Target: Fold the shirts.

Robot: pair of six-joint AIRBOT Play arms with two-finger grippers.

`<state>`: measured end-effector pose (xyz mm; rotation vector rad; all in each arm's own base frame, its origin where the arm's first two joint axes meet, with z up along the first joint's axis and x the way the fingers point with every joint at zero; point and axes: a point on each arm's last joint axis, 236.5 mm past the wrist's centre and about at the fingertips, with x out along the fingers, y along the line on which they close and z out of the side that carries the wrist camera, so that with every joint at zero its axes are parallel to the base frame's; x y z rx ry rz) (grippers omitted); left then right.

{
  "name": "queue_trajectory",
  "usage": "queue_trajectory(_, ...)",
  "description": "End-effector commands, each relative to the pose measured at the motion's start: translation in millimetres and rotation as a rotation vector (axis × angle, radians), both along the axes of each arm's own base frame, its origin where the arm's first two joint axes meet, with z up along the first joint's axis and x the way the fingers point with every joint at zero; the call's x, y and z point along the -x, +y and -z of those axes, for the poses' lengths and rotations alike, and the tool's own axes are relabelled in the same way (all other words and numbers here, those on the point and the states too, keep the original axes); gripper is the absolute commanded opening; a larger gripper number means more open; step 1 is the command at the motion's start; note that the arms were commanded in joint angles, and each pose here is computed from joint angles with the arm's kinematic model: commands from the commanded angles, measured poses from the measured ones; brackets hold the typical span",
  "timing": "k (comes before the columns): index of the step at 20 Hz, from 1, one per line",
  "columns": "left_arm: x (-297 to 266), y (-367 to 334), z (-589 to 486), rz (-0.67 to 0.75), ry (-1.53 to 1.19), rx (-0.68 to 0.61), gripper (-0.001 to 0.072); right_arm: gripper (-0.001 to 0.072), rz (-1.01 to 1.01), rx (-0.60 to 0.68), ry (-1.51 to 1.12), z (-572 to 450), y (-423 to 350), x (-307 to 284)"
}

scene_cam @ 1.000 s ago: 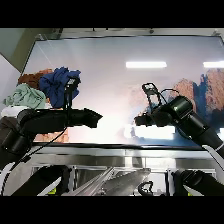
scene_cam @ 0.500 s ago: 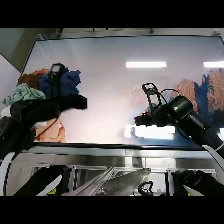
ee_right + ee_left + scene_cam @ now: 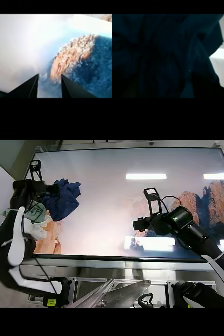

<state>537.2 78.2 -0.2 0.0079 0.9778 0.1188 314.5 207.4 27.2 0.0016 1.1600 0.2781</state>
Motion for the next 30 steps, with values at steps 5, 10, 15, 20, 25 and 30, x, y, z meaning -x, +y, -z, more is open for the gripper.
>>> queue_trajectory(5, -48.1, 30.8, 96.0, 0.052, 0.148, -0.049, 0.0696, 0.0331, 0.149, -0.025, -0.027, -2.1, -33.6, -29.5)
queue_trajectory(10, -51.3, 12.5, 73.9, 0.078, 0.211, -0.039, 0.0016, 0.0205, 0.152, -0.025, -0.027, -2.2, -34.7, -30.0)
queue_trajectory(15, -31.7, -98.1, -35.1, 0.232, 0.129, 0.082, 0.0016, 0.0028, 0.245, -0.037, -0.050, -23.3, -67.4, -43.4)
queue_trajectory(20, 114.6, -292.5, -75.4, 0.576, 0.352, 0.346, 0.0017, 0.0031, 0.302, -0.181, -0.013, -45.9, -111.9, -51.7)
queue_trajectory(25, 239.1, -416.7, -7.8, 0.790, 0.501, 0.303, 0.0018, 0.0396, 0.331, -0.334, 0.094, -38.8, -126.4, -50.1)
queue_trajectory(30, 277.0, -463.4, 28.1, 0.861, 0.551, 0.277, 0.0509, 0.0392, 0.292, -0.343, 0.166, -30.2, -114.3, -38.6)
